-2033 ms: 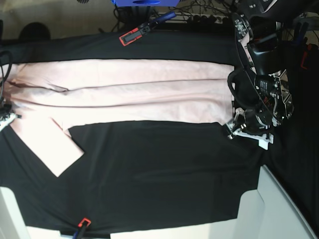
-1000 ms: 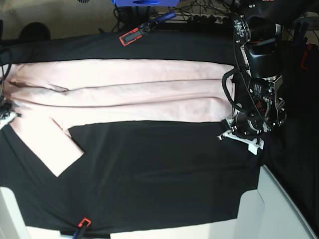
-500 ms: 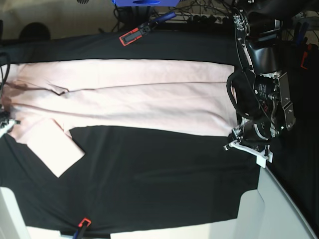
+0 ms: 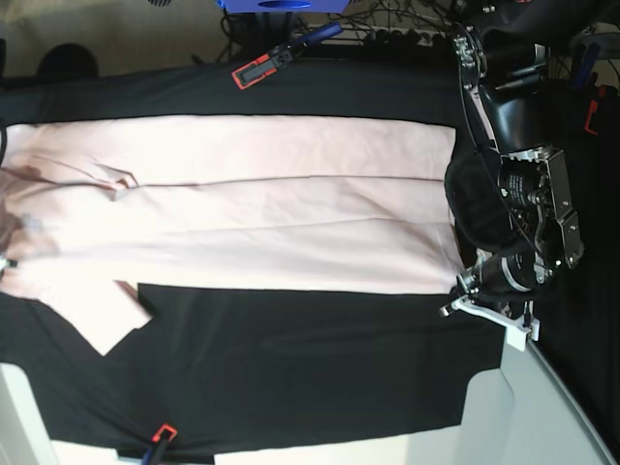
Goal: Fold the T-shirt properly
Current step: 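Pull the grasped edge away from the shoulder edge with the left gripper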
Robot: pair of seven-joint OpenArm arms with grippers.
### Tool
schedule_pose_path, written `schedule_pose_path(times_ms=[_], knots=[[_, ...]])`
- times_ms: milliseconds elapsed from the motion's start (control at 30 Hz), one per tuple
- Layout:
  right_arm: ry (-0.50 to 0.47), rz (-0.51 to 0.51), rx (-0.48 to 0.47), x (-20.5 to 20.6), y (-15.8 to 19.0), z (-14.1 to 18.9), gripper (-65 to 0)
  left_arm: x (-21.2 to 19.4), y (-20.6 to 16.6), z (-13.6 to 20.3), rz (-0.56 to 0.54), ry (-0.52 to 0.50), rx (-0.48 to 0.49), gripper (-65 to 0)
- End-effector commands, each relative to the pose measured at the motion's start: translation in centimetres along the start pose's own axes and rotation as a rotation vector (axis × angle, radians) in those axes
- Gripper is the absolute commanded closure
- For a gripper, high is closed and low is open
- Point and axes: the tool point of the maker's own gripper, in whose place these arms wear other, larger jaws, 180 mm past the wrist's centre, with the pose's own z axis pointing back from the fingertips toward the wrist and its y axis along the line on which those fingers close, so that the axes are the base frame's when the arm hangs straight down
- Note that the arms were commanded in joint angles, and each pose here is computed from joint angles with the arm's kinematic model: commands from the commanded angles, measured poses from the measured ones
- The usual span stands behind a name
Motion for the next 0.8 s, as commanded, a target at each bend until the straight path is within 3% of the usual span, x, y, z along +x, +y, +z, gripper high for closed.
schedule_pose_path(times_ms=[0,367,767], knots=[[-0.082,0.001,-0.046,3.4,-2.4,1.2,0.0,2.5,-0.5,0.6,-0.014,-0.067,-0.010,0.0],[-0.162,-0.006,-0.073,8.0,-4.0,2.5,0.0,4.4,-1.4,1.5,-0.036,-0.123,-0.025,0.0],[-0.195,-0.010,-0.068,9.4,-3.8,2.7,0.0,5.3,-2.0,1.8,-0.041,-0.148,-0.034,0.0]])
